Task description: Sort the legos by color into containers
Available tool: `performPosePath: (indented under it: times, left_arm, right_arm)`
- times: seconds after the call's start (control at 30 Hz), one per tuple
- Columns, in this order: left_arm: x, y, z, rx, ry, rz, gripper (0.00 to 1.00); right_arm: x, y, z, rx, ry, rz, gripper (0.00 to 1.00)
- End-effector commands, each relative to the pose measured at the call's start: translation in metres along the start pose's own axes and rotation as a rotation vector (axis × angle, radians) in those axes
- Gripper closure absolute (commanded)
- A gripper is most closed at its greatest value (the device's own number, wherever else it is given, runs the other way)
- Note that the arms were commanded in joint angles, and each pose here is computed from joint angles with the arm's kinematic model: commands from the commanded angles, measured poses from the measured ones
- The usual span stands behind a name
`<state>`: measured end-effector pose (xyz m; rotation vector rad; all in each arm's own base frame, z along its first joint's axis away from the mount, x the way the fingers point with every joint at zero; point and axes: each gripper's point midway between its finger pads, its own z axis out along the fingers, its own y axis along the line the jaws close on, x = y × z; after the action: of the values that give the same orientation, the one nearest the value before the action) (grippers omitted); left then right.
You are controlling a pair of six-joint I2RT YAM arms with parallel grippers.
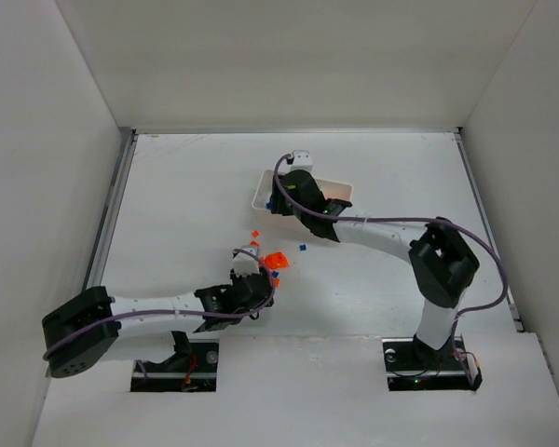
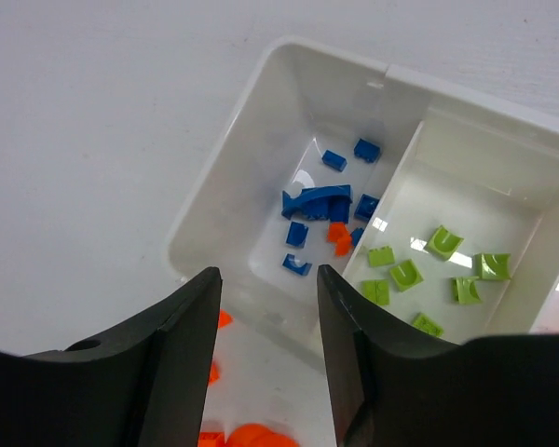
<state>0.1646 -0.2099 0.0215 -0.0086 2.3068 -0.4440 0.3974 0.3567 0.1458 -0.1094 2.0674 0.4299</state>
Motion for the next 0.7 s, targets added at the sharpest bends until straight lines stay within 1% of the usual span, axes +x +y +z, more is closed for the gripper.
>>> performPosePath:
  times: [0.0,0.13,0.23,0.3,0.4,0.5,0.57,0.67]
  left_arm:
    - [-0.003,-0.01,0.005,-0.011,-0.01,-0.02,0.58]
    - [0.003,-0.015,0.015,-0.029,0.0,0.018,0.58]
    - [0.003,-0.018,0.02,-0.045,0.006,0.039,0.6]
    - [0.002,-0.015,0.023,-0.062,0.0,0.042,0.61]
    - [-0.002,-0.01,0.025,-0.085,-0.005,0.035,0.61]
    - [-0.004,-0.005,0.027,-0.107,-0.009,0.035,0.61]
    - [-0.004,0.001,0.031,-0.132,-0.007,0.044,0.61]
    - [0.0,-0.002,0.034,-0.136,0.009,0.071,0.6]
  right_arm:
    - [-0.027,0.012,-0.03,-0.057,-0.087,0.035,0.49]
    - [-0.005,0.004,-0.054,-0.074,-0.076,0.051,0.55]
    - [0.018,-0.007,-0.07,-0.066,-0.05,0.065,0.63]
    - [0.035,-0.015,-0.078,-0.06,-0.025,0.048,0.66]
    - [0.064,-0.032,-0.082,-0.019,0.019,0.039,0.66]
    - [0.088,-0.045,-0.077,0.014,0.061,0.038,0.6]
    - [0.097,-0.054,-0.071,0.059,0.064,0.028,0.54]
    - [0.101,-0.064,-0.065,0.117,0.055,0.013,0.52]
